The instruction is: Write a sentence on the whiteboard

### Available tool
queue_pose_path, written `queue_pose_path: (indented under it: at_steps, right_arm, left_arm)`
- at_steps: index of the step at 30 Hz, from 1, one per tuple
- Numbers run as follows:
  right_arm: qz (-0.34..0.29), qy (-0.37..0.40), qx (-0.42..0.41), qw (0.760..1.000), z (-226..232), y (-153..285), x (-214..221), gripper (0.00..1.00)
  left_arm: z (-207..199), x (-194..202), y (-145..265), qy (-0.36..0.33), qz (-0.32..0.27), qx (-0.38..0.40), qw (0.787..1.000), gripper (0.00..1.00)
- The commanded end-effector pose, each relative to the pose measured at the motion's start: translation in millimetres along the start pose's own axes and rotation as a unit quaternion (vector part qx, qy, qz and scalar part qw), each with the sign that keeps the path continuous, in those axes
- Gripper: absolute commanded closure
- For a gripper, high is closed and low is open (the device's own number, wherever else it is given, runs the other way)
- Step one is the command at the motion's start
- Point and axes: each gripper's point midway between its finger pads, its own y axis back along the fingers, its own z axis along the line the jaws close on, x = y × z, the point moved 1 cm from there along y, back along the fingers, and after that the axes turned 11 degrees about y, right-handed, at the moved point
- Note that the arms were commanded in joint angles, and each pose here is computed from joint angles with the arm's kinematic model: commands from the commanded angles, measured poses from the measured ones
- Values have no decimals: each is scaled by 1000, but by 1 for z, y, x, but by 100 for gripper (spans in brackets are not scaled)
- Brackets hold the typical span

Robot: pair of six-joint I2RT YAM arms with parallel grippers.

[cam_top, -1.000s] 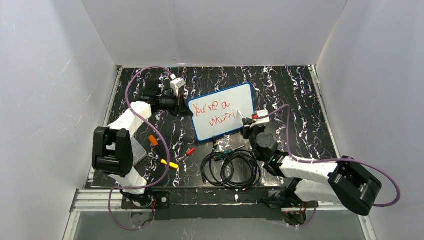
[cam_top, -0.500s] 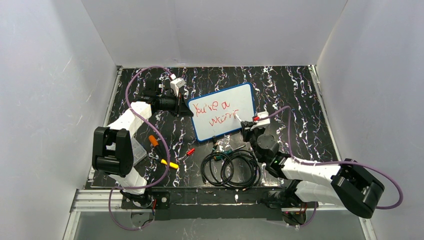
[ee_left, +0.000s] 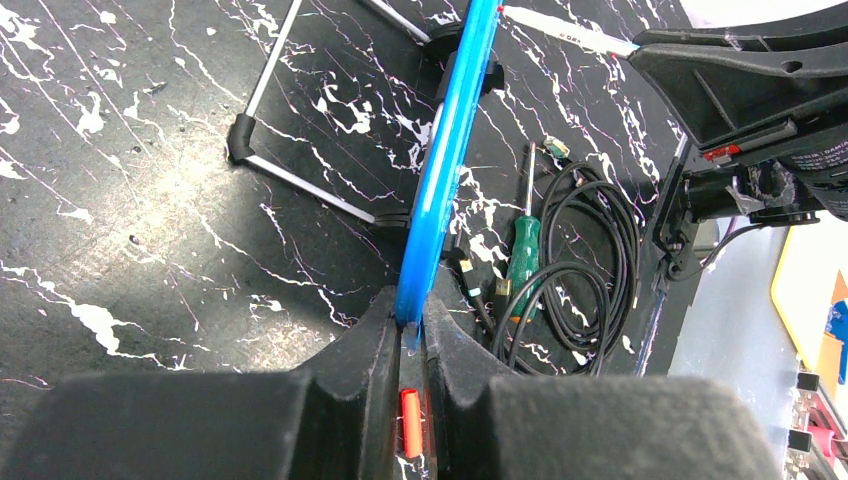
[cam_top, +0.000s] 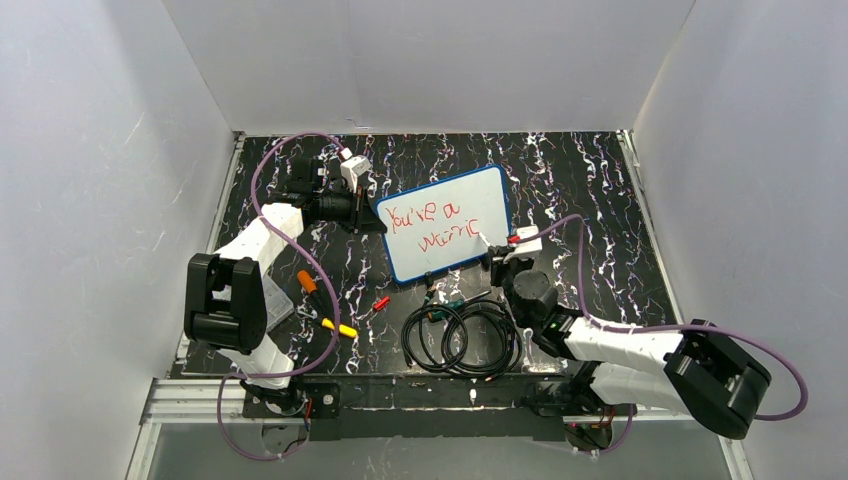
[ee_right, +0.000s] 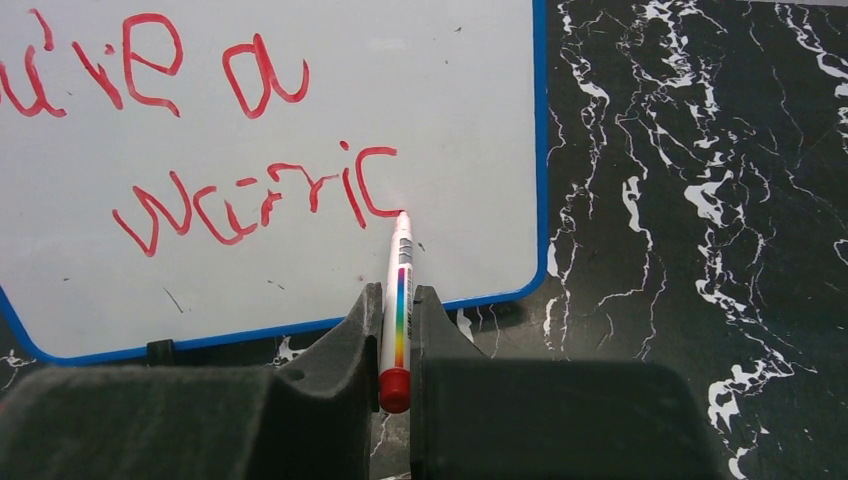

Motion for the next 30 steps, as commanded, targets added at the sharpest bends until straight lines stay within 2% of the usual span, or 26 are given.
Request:
queue_pose_path:
  at_steps: [1,10,30]
  right_arm:
    - [-35,-1,26,999,-6,-9,-29,99]
    - [-58,-6,17,998,1,-15,-49,99]
    - [-59,-7,2,998,2,-10,-51,99]
  left_arm:
    - [-14,-10,6,-25,-12,9,1000,100]
    - [-14,-10,6,-24,-12,9,1000,100]
    - [-14,-11,8,-25,-14,3,1000,100]
